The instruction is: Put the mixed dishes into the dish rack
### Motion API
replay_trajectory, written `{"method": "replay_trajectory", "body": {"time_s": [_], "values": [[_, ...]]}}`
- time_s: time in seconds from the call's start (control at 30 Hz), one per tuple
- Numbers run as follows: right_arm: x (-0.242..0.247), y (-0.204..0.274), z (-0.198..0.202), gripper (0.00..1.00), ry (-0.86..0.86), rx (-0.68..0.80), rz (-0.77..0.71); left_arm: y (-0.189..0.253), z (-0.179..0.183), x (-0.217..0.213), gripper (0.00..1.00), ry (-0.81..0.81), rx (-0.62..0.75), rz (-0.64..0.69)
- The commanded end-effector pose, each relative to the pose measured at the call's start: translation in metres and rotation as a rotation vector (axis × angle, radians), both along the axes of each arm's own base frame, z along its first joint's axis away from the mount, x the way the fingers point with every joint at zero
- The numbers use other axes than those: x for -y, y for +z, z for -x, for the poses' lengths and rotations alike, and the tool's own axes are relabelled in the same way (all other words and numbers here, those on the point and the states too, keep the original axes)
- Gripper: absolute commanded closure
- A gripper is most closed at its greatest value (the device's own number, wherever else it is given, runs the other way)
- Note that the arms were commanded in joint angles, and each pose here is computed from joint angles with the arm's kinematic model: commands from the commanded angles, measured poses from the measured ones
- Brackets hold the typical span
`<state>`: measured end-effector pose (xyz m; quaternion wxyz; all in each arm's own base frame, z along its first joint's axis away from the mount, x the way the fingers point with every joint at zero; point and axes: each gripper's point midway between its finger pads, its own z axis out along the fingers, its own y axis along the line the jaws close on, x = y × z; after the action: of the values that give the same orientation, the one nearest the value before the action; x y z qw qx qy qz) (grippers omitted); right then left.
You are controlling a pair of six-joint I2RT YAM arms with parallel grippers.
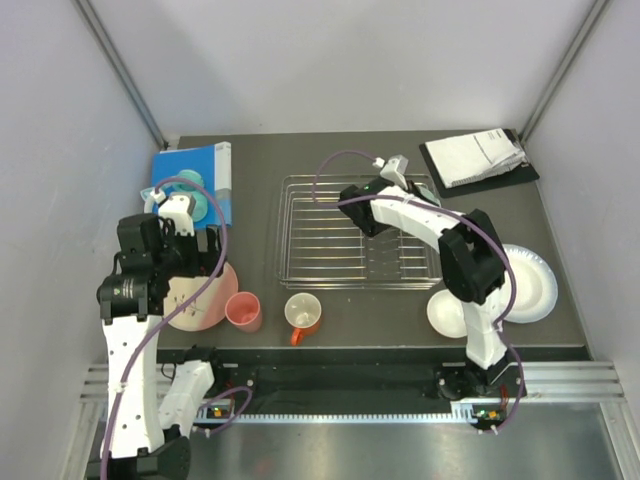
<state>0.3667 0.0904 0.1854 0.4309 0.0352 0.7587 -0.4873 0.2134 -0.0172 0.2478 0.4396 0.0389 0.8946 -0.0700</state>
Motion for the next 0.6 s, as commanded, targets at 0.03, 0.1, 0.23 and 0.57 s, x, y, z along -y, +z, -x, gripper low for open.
{"method": "replay_trajectory", "body": {"time_s": [0.03, 0.1, 0.23, 0.57], "values": [[0.015, 0.048, -0.02, 1.0, -0.016, 0.133, 0.139, 0.01, -0.008, 0.001, 0.01, -0.005, 0.054, 0.006], [0.012, 0.042, -0.024, 1.0, -0.014, 0.124, 0.149, 0.01, -0.008, 0.001, 0.01, -0.007, 0.056, 0.005], [0.001, 0.031, -0.029, 1.0, 0.003, 0.104, 0.161, 0.01, -0.007, 0.0, 0.01, -0.004, 0.058, -0.003], [-0.013, 0.007, -0.032, 0.85, 0.009, 0.041, 0.119, 0.01, -0.007, -0.003, 0.01, 0.003, 0.06, -0.02]]}}
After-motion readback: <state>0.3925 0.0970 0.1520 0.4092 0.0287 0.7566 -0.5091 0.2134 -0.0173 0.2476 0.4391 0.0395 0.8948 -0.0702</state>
